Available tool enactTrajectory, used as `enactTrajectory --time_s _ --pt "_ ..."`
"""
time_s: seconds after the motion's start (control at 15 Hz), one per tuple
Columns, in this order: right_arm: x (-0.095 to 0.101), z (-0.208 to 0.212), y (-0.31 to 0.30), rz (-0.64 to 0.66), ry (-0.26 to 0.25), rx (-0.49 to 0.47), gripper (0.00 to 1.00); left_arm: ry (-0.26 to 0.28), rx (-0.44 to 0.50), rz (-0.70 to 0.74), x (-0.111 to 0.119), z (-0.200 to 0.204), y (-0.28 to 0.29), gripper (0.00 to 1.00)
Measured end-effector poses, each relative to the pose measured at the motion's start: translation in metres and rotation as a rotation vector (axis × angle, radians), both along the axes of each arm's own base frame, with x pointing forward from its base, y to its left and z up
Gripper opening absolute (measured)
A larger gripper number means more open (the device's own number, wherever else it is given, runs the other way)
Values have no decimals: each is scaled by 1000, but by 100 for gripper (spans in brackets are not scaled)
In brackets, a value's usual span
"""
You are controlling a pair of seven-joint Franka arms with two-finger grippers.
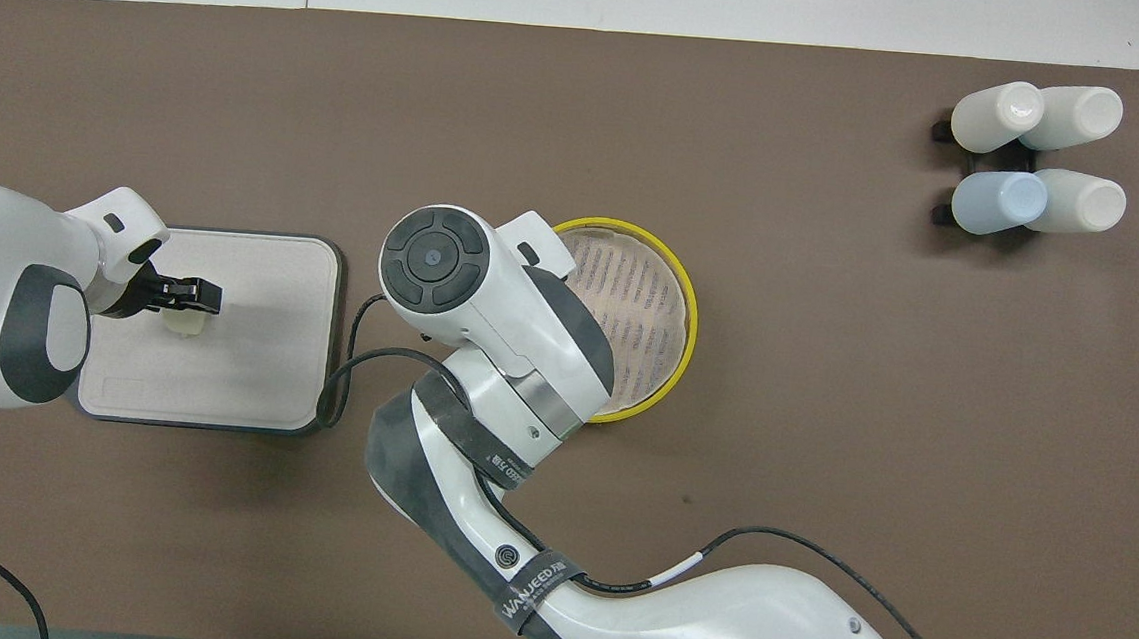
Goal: Place bun in steamer
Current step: 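Grasp the cream bun with the left gripper while the right gripper grips the lid, then lift the lid off with the right gripper while the left gripper carries the bun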
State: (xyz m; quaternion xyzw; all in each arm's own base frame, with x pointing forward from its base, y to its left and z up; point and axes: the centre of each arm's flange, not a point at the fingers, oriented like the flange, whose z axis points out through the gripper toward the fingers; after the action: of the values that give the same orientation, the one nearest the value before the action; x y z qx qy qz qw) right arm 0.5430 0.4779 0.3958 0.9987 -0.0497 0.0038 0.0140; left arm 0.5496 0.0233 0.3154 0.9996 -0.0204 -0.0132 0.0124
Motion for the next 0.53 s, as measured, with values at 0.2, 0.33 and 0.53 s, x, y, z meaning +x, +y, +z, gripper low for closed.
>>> enactTrajectory --time_s 0.2,0.33,0.53 --pt "4 35 -12 -24 14 -13 9 0 0 1 0 0 0 40" --pt "13 72 -26 -53 10 31 9 1 0 2 0 1 0 39" --pt "34 113 -67 -2 7 52 9 12 -2 11 6 13 0 38"
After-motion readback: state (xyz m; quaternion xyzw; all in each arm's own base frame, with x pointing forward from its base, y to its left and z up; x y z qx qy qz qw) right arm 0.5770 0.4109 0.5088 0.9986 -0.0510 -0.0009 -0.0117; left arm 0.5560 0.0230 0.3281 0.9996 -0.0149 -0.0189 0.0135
